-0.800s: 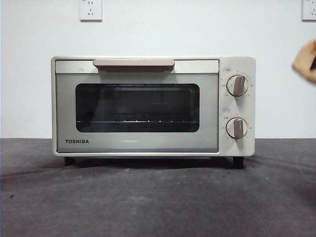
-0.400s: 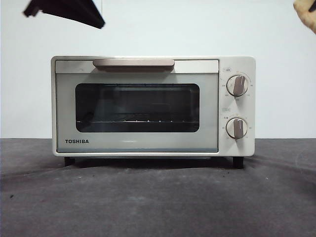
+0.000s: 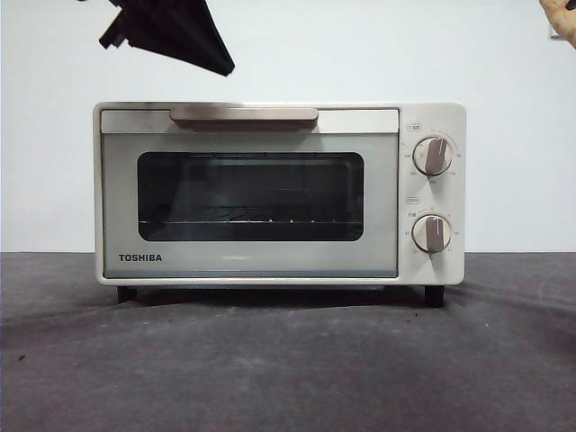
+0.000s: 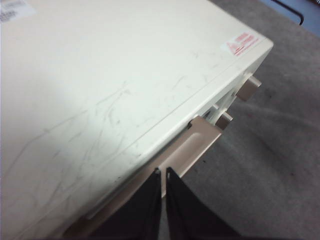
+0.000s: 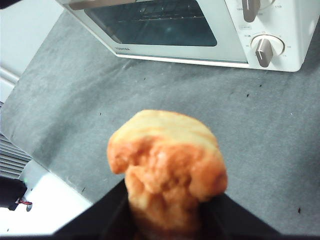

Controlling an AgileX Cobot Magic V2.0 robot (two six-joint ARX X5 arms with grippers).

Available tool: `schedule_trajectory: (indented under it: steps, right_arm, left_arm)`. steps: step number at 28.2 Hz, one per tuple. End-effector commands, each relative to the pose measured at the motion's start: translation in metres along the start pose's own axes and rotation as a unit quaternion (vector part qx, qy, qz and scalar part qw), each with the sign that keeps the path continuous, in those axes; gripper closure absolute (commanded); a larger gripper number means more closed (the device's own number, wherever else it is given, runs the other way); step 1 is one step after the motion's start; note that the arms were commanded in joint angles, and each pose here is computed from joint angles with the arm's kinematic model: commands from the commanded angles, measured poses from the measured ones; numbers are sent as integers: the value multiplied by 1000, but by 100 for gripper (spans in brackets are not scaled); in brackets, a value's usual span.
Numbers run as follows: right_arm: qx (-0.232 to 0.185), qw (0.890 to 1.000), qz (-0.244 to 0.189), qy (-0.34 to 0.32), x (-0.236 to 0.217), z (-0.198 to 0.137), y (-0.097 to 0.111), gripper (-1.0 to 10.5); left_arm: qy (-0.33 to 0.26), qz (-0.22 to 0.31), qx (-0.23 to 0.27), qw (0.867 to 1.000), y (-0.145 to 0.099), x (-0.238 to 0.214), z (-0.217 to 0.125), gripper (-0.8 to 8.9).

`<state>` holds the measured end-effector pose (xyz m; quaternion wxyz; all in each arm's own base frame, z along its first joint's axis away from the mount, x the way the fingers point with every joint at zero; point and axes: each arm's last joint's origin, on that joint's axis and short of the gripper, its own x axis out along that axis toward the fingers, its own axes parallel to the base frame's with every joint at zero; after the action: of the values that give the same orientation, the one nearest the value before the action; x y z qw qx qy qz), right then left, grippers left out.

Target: The left arm flap open the oven, the right arm pick bread and place it into oven, the left arm flap close the oven

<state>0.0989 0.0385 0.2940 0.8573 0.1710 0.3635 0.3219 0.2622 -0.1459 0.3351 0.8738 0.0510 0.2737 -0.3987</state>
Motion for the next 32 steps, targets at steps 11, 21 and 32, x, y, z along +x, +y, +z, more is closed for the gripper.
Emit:
schedule_trajectory:
  steps: [11,21,32]
  right_arm:
    - [-12,1000,5,-8,-3,4,3,819]
    - [-11,1000,5,-8,-3,4,3,819]
    - [-4,1000,3,-1,-3,2,3,819]
  left_arm:
    - [25,22,5,999,6,19,-2,798]
    - [49,20,-2,999,7,22,-7,798]
    - [98,17,-13,995,10,24,-18,798]
